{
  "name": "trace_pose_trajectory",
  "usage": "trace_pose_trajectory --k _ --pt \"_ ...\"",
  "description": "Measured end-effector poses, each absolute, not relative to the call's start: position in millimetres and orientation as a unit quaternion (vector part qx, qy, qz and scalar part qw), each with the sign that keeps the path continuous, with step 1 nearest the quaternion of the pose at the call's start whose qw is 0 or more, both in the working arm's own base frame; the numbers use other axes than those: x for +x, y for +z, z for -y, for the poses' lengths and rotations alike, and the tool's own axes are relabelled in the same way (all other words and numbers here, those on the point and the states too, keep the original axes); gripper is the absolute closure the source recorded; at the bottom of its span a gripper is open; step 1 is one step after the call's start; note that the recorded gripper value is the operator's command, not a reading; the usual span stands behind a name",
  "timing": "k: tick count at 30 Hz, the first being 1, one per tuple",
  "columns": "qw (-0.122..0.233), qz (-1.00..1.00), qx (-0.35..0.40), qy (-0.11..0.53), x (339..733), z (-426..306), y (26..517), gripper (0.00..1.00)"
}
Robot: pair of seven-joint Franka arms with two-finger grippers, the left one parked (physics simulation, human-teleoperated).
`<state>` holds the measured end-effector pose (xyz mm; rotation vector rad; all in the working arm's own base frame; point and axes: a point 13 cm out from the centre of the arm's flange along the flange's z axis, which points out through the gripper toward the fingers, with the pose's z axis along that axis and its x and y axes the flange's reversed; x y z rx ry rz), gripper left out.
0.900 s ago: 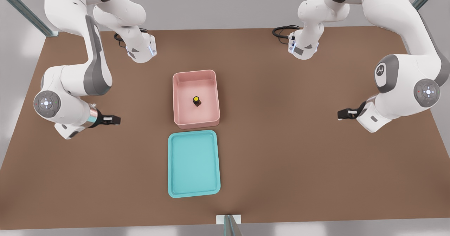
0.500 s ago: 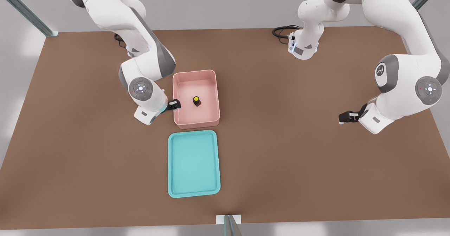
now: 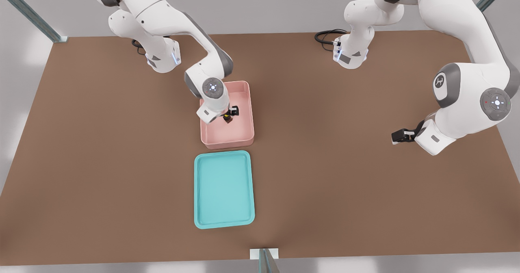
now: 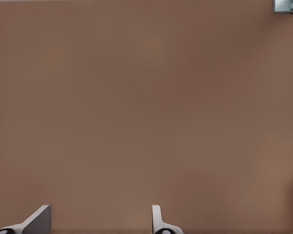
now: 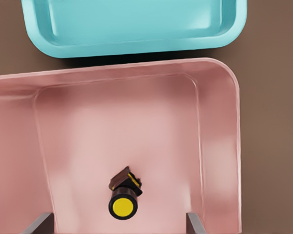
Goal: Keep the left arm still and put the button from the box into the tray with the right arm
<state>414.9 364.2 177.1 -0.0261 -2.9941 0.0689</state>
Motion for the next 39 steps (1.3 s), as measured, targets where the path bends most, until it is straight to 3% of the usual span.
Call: trace_pose_trajectory --k 9,16,33,35,36,39 --pt "0.040 0.997 -0.071 0.012 404 -373 128 0.00" --pt "0.036 0.994 -0.100 0.011 390 -380 105 0.00" --pt "0.030 0.990 -0.139 0.011 369 -382 97 0.00" --pt "0.031 0.989 -0.143 0.011 368 -383 95 0.09" --pt "0.031 0.989 -0.145 0.010 368 -383 95 0.23" --pt "0.032 0.988 -0.153 0.011 367 -379 93 0.21"
